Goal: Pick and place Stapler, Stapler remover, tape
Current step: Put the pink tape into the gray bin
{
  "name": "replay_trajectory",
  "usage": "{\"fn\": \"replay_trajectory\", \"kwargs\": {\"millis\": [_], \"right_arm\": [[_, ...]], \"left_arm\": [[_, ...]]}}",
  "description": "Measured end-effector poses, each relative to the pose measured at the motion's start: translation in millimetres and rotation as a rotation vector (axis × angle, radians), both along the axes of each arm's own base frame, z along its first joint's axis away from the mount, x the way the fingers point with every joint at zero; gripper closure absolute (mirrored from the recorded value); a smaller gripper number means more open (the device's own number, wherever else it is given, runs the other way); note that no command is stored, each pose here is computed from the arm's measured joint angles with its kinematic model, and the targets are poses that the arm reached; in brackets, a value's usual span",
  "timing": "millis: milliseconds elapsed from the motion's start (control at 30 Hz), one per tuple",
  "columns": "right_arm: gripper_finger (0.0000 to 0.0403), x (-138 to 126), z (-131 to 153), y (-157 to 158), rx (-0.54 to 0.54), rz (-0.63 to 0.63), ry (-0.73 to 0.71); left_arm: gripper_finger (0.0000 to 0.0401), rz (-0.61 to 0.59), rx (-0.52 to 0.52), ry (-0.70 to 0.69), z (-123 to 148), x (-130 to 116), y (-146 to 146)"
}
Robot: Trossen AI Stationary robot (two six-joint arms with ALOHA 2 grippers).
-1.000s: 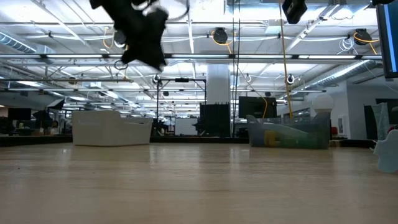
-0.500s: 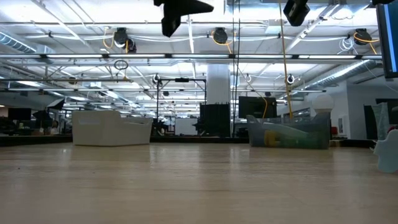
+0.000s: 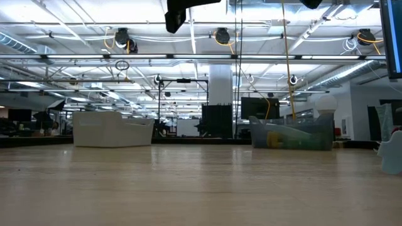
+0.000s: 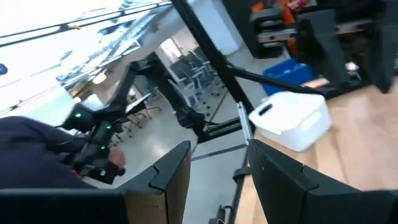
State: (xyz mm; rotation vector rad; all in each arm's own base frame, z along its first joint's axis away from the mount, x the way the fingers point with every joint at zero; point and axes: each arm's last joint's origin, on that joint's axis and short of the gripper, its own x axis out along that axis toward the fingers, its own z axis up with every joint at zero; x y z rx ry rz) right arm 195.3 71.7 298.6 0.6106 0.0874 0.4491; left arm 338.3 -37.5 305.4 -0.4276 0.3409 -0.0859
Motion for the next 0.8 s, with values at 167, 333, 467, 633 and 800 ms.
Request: {"fn": "replay_trajectory", "kwargs": {"millis": [167,333,467,633,800], "right_arm": [[0.0248,-3,-2,10,-0.081,-0.021,0.059],[0.0248,-10,9,22,-0.245,-0.040,0.324],[0.0248,-11,21,32,-0.356,-0.032,0.508],[0.0248,-6,12,54,-0.448,0.087,0.763],[0.0248,-3,-22,79,-0.514,0.274,0.975]], "left_arm": [[0.0286,0.001,-0.012,0.011,-1,0,-1],[0.0286,-0.008,-0.012,0.012,-1,-1,-5],[0.0286,-0.011,-0.010,0.023,-2,-1,-6],[0.0286,0.009,0.011,0.026,-2,-1,-5],[0.0286,0.005,0.032,0.024,-3,-1,-5]]}}
